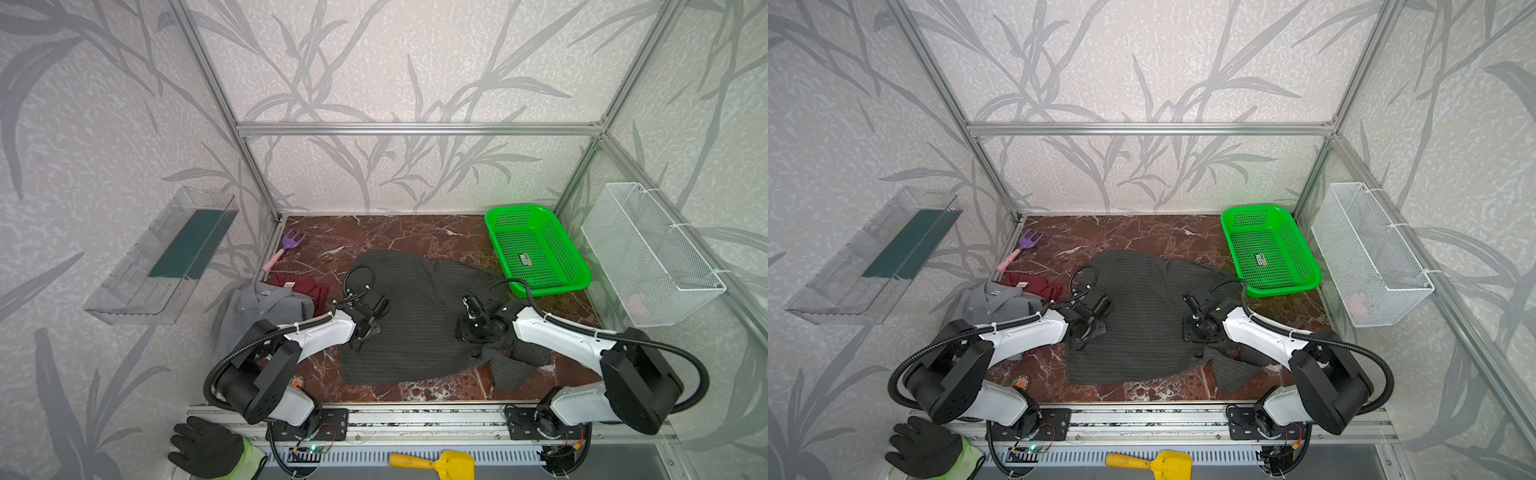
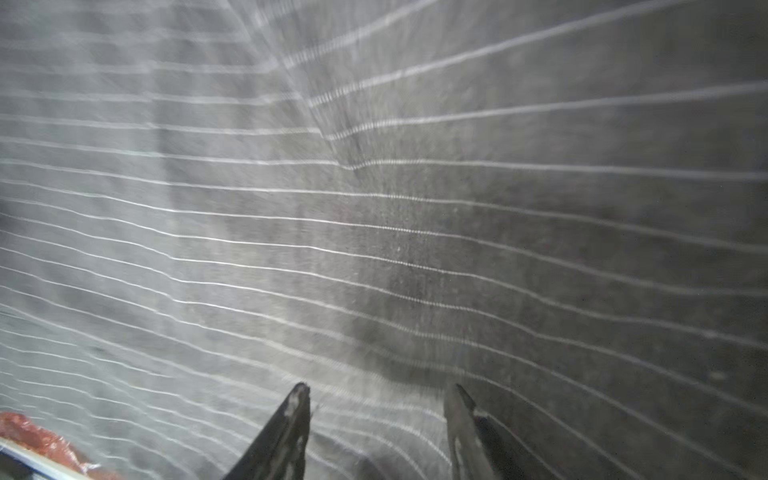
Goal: Fold and stack the long sleeve shirts
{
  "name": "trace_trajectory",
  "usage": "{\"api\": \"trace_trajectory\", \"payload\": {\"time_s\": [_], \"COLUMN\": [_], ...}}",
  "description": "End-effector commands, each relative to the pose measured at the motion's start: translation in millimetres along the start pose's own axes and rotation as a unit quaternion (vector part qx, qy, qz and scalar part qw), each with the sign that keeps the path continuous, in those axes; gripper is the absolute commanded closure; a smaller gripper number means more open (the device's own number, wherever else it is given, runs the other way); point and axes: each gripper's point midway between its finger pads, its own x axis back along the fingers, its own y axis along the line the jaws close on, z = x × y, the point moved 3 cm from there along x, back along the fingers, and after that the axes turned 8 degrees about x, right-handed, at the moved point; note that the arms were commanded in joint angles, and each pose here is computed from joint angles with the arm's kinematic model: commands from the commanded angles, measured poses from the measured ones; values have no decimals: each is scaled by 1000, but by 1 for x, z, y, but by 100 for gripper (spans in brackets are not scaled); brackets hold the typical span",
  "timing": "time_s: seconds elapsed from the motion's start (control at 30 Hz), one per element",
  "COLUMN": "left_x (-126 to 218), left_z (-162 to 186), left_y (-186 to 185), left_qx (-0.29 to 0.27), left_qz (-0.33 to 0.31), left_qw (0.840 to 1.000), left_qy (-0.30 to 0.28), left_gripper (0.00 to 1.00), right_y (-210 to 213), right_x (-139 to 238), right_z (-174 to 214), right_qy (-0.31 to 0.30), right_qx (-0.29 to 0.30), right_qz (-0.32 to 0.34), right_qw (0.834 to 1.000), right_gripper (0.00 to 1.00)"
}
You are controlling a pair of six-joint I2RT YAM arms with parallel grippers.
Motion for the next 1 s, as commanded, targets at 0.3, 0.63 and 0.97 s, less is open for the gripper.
{"api": "trace_trajectory", "payload": {"time_s": [0.3, 0.63, 0.97], "left_x": [13, 31, 21], "left_z": [-39, -69, -50], "left_y": [7, 8, -7], "left_qx": [19, 38, 17], "left_qz": [-26, -19, 30], "left_qw": [999, 999, 999], "left_qy": [-6, -33, 22], "left_gripper": [45, 45, 45], "right_y": [48, 67, -14], "right_x": [-64, 41, 82], "right_z": [-39, -94, -177], "right_qy": [-49, -140, -169], "right_qx": [12, 88, 3], "right_qz": [-18, -1, 27], "right_qw": [999, 986, 985], "right_gripper": [47, 43, 41]}}
